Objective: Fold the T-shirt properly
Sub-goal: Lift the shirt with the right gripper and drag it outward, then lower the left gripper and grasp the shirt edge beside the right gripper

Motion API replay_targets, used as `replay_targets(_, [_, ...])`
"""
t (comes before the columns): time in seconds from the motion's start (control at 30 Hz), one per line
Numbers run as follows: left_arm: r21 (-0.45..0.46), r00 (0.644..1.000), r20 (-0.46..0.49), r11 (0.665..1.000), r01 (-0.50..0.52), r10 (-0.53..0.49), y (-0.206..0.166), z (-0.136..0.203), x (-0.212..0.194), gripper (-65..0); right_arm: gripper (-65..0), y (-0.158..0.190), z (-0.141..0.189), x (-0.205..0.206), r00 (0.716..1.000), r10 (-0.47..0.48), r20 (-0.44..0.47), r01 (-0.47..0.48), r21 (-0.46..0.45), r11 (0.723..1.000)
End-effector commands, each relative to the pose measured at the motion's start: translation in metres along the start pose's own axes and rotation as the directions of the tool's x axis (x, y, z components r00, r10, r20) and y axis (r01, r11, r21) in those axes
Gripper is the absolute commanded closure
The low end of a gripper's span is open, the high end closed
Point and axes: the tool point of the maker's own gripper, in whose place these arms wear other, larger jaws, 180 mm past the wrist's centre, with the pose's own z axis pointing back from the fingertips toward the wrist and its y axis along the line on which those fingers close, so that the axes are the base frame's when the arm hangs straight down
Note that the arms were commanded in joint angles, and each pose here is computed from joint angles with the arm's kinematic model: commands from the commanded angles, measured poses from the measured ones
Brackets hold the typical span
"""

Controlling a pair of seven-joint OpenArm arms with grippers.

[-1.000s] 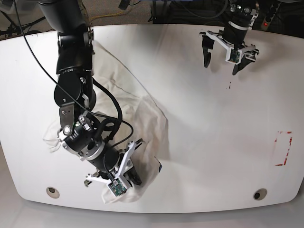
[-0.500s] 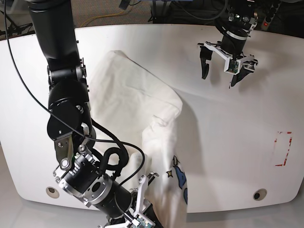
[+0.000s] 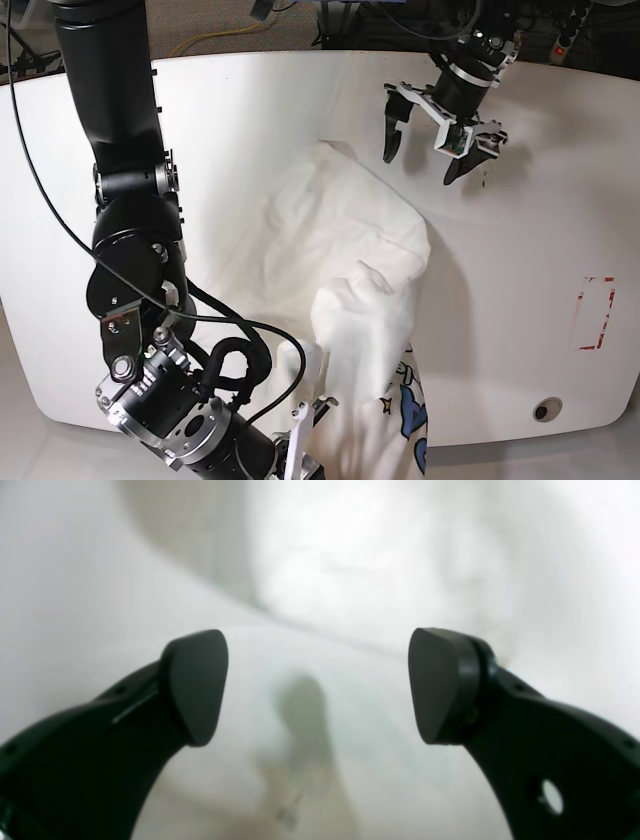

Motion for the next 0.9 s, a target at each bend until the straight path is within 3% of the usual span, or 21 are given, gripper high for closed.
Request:
replay_targets(0.0, [-0.009, 1.000, 0.011, 1.000, -0.009, 0.009, -0.004, -0.002, 0.000, -52.9, -4.1, -0.012, 0.005, 0.022, 0.998, 0.018, 0.063, -0.016, -0.032, 0.999])
replay_targets(0.33, [-0.014, 0.996, -0.053, 0.997, -0.070, 0.069, -0.016, -0.030, -0.020, -52.9, -4.1, -0.004, 0.003, 0.008, 0.999, -0.005, 0.039, 0.005, -0.016, 1.000])
replay_targets(0.57, [0.084, 0.992, -0.042, 0.989, -0.118, 0.121, 0.014, -0.049, -0.021, -52.9, -4.1, -0.003, 0.003, 0.004, 0.999, -0.011, 0.033, 0.011, -0.013, 1.000])
replay_targets(0.87, [0.107, 0.993, -0.023, 0.988, -0.109, 0.112, 0.036, -0.084, -0.012, -52.9, -4.1, -0.004, 0.004, 0.002, 1.000, -0.013, 0.029, 0.013, -0.016, 1.000])
